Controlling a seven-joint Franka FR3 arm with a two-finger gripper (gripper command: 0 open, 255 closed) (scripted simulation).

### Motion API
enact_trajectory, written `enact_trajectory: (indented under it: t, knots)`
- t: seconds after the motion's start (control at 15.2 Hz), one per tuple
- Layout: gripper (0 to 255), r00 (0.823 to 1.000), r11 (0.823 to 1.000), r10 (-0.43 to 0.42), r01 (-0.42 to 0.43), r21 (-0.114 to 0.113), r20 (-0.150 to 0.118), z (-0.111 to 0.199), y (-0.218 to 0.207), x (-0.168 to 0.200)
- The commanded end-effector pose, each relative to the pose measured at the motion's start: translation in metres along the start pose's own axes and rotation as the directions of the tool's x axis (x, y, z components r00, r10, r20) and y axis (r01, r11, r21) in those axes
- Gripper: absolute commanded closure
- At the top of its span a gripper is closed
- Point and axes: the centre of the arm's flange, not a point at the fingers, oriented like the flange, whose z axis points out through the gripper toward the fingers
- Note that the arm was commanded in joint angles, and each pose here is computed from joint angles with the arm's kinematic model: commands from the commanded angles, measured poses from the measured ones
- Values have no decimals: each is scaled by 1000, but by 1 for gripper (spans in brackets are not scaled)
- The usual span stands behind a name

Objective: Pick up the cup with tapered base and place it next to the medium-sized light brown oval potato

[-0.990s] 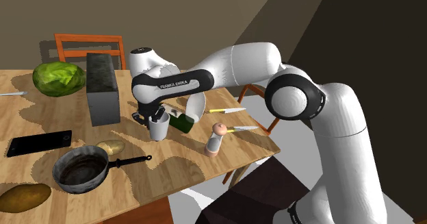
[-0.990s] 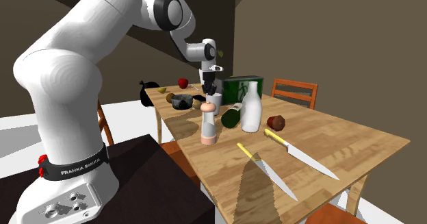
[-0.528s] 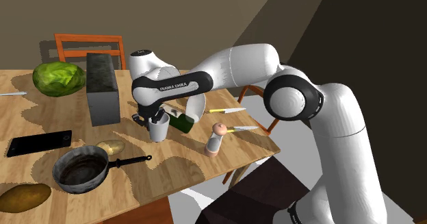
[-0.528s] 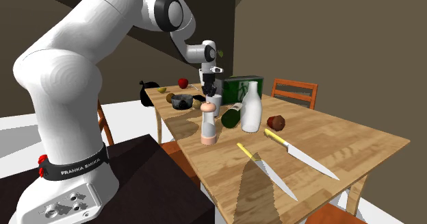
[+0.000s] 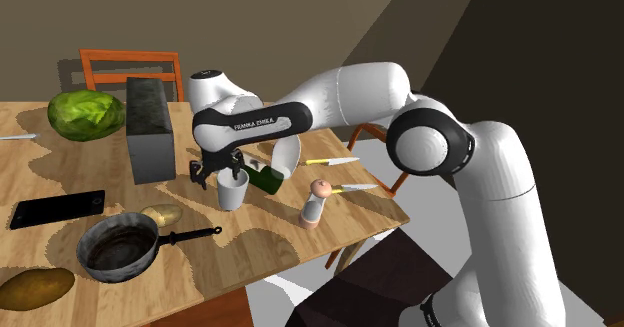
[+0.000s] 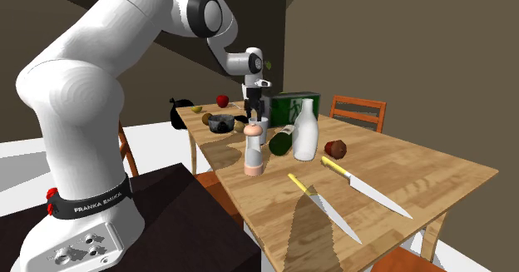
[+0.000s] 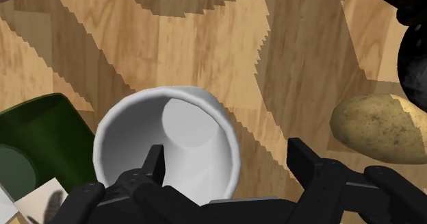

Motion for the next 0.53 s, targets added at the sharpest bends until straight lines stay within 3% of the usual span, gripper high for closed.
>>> enact_trajectory:
  t: [0.0,0.13,0.46]
  knots:
    - [0,1000,1000,0,0,0,0,-20,-1,0]
    - [0,1000,1000,0,0,0,0,-43,-1,0]
    - [0,1000,1000,0,0,0,0,-43,-1,0]
